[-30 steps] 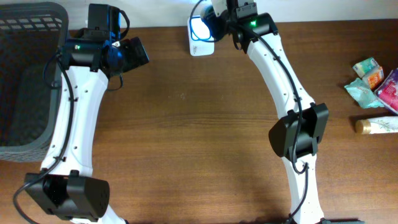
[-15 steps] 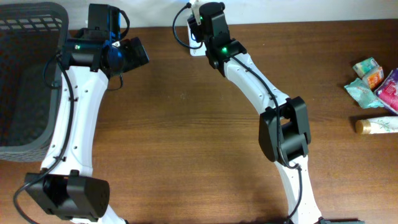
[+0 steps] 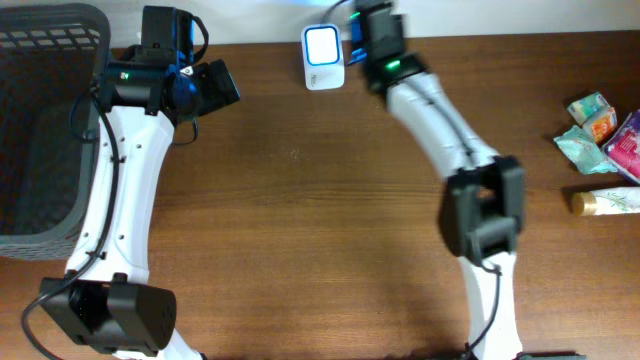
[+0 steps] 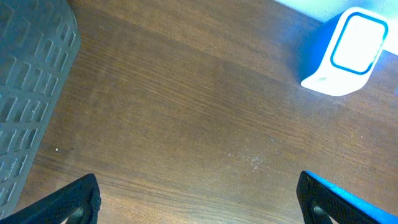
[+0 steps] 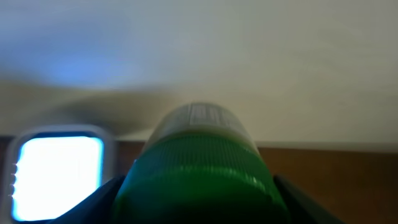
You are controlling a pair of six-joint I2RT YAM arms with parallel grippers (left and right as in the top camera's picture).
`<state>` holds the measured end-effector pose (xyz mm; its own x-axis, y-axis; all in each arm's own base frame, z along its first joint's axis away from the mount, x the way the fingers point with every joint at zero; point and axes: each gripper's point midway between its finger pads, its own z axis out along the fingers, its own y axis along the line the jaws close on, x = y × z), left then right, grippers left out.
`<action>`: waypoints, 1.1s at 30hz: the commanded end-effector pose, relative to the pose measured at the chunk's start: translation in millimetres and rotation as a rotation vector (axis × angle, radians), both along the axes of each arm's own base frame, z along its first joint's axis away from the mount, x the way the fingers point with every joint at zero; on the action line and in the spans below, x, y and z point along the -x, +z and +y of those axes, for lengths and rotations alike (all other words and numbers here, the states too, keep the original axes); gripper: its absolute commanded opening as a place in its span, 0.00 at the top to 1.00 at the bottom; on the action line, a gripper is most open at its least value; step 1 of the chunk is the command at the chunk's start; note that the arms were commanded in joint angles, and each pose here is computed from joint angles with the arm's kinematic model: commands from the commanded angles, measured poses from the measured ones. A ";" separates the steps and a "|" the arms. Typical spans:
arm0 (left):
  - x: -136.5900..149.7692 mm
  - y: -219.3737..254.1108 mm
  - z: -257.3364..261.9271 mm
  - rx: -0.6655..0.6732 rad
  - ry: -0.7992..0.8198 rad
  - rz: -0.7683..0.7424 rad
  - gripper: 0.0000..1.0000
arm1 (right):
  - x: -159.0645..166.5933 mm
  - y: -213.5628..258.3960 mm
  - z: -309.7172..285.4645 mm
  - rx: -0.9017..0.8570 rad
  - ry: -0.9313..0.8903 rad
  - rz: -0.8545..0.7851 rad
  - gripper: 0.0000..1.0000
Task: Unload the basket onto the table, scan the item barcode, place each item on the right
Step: 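Carry the jar right and drop it on the pile at the right edge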
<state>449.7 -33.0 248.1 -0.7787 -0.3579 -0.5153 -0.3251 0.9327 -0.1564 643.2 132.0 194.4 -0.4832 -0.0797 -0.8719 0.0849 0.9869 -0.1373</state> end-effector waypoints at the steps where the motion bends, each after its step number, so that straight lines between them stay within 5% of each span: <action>1: -0.2 -3.9 1.3 -0.021 -0.013 0.011 0.01 | 24.3 64.9 -144.3 -0.246 -0.324 -0.042 0.39; 6: -0.2 -3.9 1.3 -0.021 -0.013 0.011 0.01 | 92.3 8.8 -281.4 -0.254 -0.592 0.241 0.39; 12: -0.2 -3.9 1.3 -0.021 -0.013 0.011 0.01 | 130.5 -25.0 -323.8 -0.398 -0.625 0.398 0.40; 25: -0.2 -3.9 1.3 -0.021 -0.013 0.011 0.01 | 139.1 -115.1 -383.9 -0.436 -0.764 0.490 0.29; 29: -0.2 -3.9 1.3 -0.021 -0.013 0.011 0.01 | 138.8 -109.0 -393.6 -0.434 -0.774 0.465 0.01; 33: -0.2 -3.9 1.3 -0.021 -0.013 0.011 0.01 | 143.5 -81.5 -386.5 -0.438 -0.732 0.456 0.01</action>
